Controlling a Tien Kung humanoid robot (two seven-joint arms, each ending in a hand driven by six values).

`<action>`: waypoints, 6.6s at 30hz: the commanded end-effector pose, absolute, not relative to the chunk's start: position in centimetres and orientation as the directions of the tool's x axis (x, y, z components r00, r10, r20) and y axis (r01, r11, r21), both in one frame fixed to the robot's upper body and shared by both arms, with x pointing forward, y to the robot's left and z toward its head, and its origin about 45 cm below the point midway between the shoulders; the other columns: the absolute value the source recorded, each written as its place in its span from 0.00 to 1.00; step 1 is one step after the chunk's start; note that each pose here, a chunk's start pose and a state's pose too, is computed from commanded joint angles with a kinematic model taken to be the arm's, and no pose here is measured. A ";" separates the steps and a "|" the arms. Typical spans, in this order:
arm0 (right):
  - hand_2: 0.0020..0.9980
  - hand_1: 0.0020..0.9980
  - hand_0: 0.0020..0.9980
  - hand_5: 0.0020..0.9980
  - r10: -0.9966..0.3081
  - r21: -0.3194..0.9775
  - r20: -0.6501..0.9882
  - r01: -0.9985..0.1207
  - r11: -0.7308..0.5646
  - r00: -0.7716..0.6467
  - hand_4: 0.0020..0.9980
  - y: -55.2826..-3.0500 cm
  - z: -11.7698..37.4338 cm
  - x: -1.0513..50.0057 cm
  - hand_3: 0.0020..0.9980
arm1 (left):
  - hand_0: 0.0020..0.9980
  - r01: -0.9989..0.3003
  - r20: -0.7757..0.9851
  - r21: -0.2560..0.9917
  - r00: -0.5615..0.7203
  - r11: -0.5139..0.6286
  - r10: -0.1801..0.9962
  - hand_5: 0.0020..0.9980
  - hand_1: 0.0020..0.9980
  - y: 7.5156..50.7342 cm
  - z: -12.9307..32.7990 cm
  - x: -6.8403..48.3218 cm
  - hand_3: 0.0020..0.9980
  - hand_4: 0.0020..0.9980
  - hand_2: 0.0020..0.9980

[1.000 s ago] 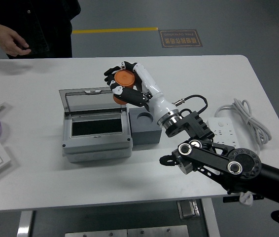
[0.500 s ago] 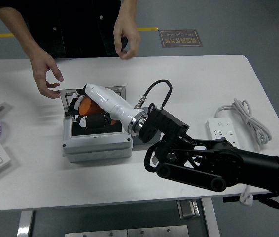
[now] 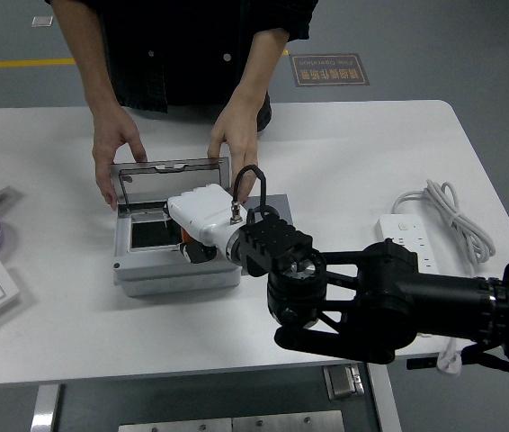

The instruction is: Pick up the cylinder from the cube,place it in the box,flap close box

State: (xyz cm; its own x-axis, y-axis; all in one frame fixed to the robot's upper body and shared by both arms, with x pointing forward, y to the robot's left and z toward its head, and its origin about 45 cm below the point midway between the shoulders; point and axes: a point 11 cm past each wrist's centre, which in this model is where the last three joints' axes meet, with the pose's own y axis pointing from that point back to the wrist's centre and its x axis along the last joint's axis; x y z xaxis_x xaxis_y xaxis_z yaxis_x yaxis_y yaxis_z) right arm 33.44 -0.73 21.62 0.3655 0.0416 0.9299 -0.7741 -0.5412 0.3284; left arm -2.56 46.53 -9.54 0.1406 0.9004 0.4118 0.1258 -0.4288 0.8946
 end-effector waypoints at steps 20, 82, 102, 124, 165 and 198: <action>0.79 0.78 0.87 0.43 -0.104 0.192 0.943 -0.772 -0.605 0.316 0.71 -0.1 21.3 34.3 0.83 | 0.60 0.110 0.413 0.897 0.142 -0.429 0.900 0.26 0.58 46.6 -9.5 -1.9 0.62 0.71 0.55; 0.68 0.65 0.70 0.40 -0.579 0.251 0.618 -0.832 -0.495 0.531 0.70 -6.9 24.3 41.0 0.68 | 0.59 0.077 0.426 0.896 0.136 -0.438 0.895 0.26 0.58 47.1 -9.3 -0.2 0.62 0.70 0.55; 0.68 0.65 0.68 0.41 -0.496 0.266 0.552 -0.705 -0.657 0.671 0.70 -4.0 22.9 33.2 0.68 | 0.59 0.074 0.419 0.900 0.129 -0.430 0.899 0.26 0.58 46.8 -9.4 -0.1 0.62 0.70 0.55; 0.68 0.65 0.67 0.40 -0.737 0.039 0.474 -0.847 -0.529 0.482 0.69 -12.0 28.6 35.0 0.68 | 0.59 0.112 0.410 0.899 0.127 -0.424 0.903 0.25 0.58 46.4 -9.6 -2.0 0.62 0.69 0.55; 0.71 0.68 0.73 0.32 -0.993 -0.018 0.031 -0.994 -0.111 0.111 0.72 -26.0 25.4 37.5 0.71 | 0.59 0.139 0.410 0.893 0.139 -0.428 0.901 0.25 0.58 47.0 -9.3 -3.7 0.62 0.70 0.55; 0.70 0.68 0.73 0.26 -0.998 -0.037 -0.001 -0.997 -0.064 0.065 0.75 -27.4 25.3 37.6 0.70 | 0.59 0.122 0.415 0.895 0.120 -0.429 0.902 0.26 0.58 47.2 -9.3 -2.8 0.62 0.70 0.55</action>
